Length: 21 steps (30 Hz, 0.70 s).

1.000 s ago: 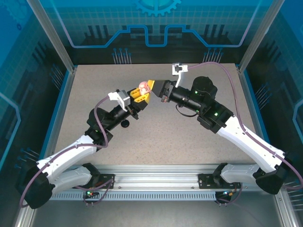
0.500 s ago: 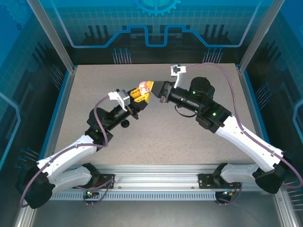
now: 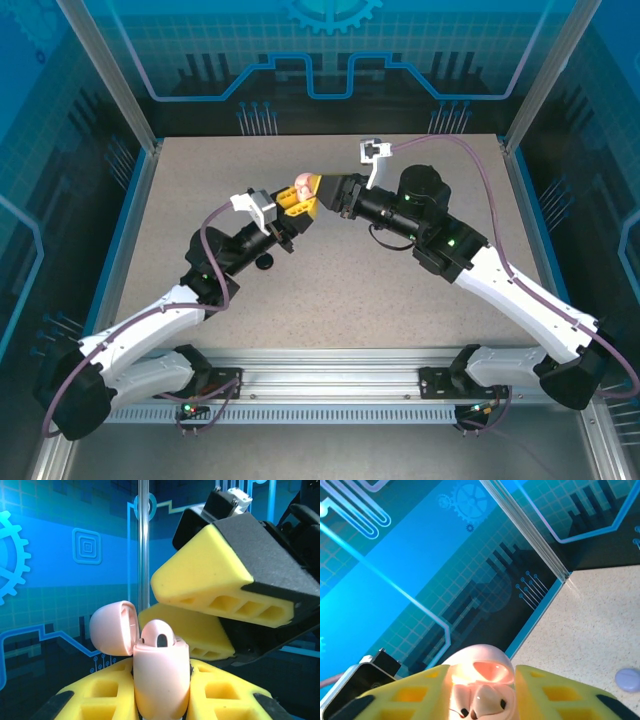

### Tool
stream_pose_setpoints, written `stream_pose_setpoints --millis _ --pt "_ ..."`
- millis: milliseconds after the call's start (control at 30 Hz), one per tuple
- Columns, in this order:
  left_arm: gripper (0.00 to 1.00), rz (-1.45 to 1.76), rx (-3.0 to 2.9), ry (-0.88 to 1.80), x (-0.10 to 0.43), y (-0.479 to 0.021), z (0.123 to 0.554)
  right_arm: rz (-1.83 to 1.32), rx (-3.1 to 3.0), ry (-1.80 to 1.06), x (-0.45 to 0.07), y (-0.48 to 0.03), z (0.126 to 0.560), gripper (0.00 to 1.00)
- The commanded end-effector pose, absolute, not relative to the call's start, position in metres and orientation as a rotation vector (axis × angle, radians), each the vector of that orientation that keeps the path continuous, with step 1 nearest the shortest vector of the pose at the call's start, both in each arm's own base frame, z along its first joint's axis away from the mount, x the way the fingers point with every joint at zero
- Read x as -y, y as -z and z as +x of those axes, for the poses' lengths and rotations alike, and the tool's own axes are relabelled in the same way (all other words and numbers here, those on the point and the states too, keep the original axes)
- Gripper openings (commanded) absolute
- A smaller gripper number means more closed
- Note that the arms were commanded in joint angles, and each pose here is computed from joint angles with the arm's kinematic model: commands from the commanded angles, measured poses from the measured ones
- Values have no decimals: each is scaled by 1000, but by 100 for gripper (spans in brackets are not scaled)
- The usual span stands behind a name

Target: Insert wireless bluetooth earbuds into charging case

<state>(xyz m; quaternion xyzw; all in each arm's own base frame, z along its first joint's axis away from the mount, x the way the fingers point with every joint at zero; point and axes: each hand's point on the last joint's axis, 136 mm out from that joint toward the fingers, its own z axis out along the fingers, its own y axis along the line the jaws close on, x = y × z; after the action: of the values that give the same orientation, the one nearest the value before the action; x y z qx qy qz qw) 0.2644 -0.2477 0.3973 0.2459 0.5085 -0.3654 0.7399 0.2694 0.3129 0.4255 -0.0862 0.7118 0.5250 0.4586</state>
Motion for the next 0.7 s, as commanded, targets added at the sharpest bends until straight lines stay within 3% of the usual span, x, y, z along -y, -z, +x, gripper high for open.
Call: stream_pose_setpoints --millis 0,100,200,433,667 --pt "0 519 -1036 820 245 -424 256 -217 -1746 -1265 -311 -431 267 52" --pt "0 517 -1053 819 245 -418 258 -223 -1716 -1245 -302 -444 264 68" --pt "0 521 -1079 819 246 -409 260 -214 -1698 -1194 -285 -456 260 73" --pt "0 546 -1150 854 254 -382 262 -185 -1767 -1065 -245 -460 268 76" --pt "0 604 -1226 947 270 -357 260 -183 -1982 -990 -233 -427 297 73"
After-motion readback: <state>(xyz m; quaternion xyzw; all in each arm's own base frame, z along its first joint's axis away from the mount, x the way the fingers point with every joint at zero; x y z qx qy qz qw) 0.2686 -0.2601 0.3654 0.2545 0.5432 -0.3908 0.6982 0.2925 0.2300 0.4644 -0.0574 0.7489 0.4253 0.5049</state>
